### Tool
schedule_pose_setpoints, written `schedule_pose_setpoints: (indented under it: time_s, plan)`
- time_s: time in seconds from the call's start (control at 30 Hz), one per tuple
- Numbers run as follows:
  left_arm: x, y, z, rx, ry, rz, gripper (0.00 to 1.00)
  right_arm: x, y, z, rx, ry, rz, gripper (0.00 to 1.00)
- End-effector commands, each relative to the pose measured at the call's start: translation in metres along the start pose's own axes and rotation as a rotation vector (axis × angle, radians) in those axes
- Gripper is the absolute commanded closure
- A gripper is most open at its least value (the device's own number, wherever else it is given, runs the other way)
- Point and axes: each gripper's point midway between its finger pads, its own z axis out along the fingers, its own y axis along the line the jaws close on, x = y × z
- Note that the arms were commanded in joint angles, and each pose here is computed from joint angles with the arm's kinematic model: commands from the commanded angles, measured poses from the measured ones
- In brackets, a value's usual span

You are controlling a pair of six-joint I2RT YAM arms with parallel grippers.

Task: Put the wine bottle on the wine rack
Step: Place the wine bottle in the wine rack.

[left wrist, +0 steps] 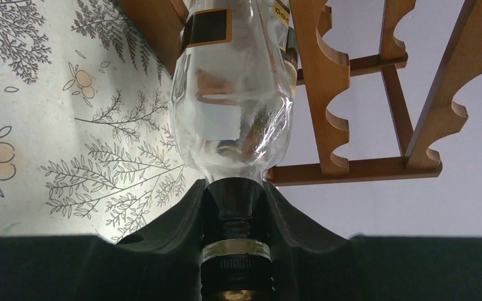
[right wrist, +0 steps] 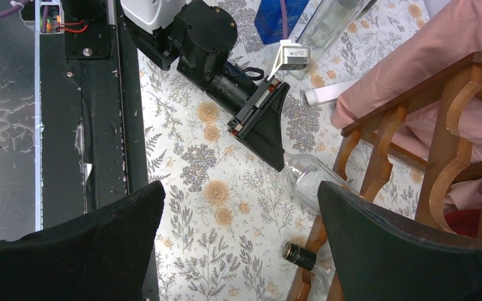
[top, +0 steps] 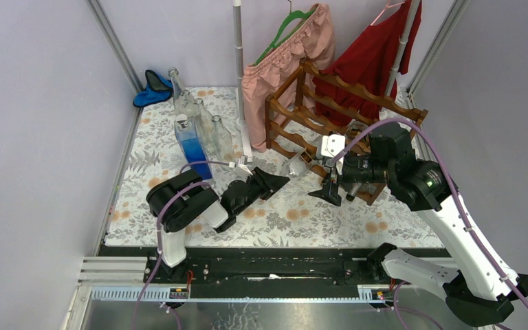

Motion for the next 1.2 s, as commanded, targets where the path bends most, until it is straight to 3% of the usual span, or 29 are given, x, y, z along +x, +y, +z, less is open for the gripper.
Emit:
schedule_pose_setpoints:
  time_s: [0.0, 0.5, 1.17]
  plan:
    - [-0.039, -0.081, 0.008, 0.285, -0.183, -0.017, 1.00, -0.010, -0.003, -0.003, 0.016, -0.040, -0.027, 0.00]
    - [-0.048, -0.069, 0.025, 0.253, -0.245, -0.106, 1.00, -0.010, -0.003, -0.003, 0.012, -0.042, -0.031, 0.00]
    - [-0.030, -0.036, 0.036, 0.155, -0.347, -0.257, 1.00, -0.007, 0.000, -0.002, 0.003, -0.043, -0.028, 0.00]
